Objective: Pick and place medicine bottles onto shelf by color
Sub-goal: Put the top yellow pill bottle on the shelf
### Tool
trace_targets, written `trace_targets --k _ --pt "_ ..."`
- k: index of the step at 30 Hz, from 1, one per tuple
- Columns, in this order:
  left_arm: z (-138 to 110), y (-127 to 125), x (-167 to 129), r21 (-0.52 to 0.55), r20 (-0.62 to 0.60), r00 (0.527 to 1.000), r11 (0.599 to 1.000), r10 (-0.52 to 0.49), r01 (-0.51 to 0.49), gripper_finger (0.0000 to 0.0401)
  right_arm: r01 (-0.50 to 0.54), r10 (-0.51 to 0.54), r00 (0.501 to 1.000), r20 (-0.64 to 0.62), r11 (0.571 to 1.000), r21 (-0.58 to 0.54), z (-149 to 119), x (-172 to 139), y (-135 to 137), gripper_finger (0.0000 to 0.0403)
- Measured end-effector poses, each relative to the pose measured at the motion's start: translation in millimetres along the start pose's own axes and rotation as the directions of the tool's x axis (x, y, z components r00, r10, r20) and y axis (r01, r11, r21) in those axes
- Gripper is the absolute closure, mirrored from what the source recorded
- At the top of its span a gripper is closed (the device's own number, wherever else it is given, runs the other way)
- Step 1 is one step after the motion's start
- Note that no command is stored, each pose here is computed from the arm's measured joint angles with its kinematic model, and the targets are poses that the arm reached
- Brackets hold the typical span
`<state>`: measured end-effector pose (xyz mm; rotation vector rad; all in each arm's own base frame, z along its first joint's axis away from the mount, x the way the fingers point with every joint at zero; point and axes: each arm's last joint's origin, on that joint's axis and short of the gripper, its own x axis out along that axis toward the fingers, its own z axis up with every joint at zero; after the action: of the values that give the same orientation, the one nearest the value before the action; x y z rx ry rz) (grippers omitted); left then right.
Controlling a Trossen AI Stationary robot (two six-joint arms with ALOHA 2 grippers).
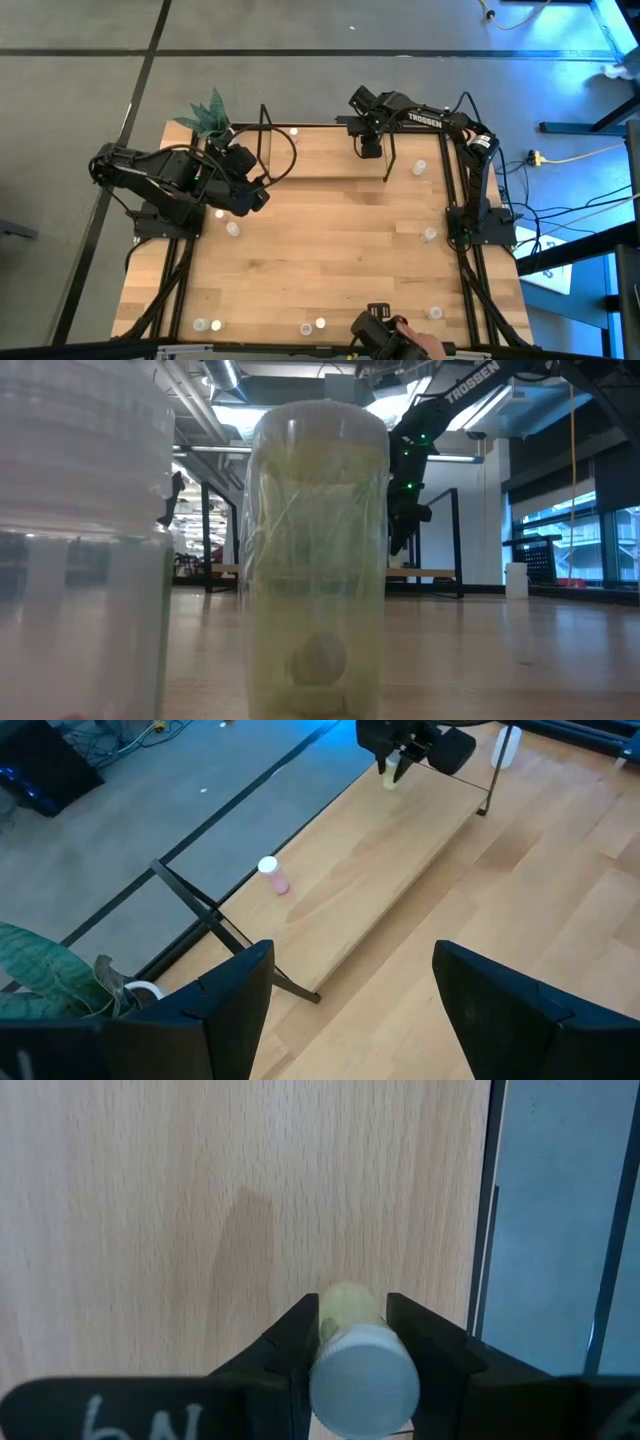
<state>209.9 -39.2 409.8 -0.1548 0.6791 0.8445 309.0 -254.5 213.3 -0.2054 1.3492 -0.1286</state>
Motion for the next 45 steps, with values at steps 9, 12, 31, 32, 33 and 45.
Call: trace_targets --k 9,12,31,32,33,45 --pt "0.0 0.0 0.0 0.0 0.0 1.0 1.0 0.0 0.0 0.0134 0.0 0.0 1.0 0.0 1.0 0.0 0.0 0.0 0.0 0.0285" --pt "0.0 0.1 -0.1 0.0 0.0 1.0 1.0 0.0 0.0 0.0134 0.0 0.0 1.0 0.001 1.0 0.0 0.1 0.0 0.0 0.0285" --pt "0.0 0.0 0.0 0.0 0.0 1.0 1.0 0.0 0.0 0.0134 -0.031 0.031 0.999 0.034 1.0 -0.001 1.2 0.0 0.7 0.0234" --pt "0.0 0.1 -0.1 0.0 0.0 1.0 1.0 0.0 0.0 0.0134 -0.03 0.03 0.999 0.033 1.0 -0.001 1.2 0.0 0.7 0.0231" --pt "0.0 0.0 0.0 0.0 0.0 1.0 1.0 0.0 0.0 0.0134 -0.03 0.03 0.999 0.033 1.0 -0.001 1.2 0.0 0.7 0.0229" --pt "0.0 0.1 0.0 0.0 0.0 1.0 1.0 0.0 0.0 0.0134 -0.029 0.029 0.999 0.032 1.0 -0.001 1.1 0.0 0.6 0.0222"
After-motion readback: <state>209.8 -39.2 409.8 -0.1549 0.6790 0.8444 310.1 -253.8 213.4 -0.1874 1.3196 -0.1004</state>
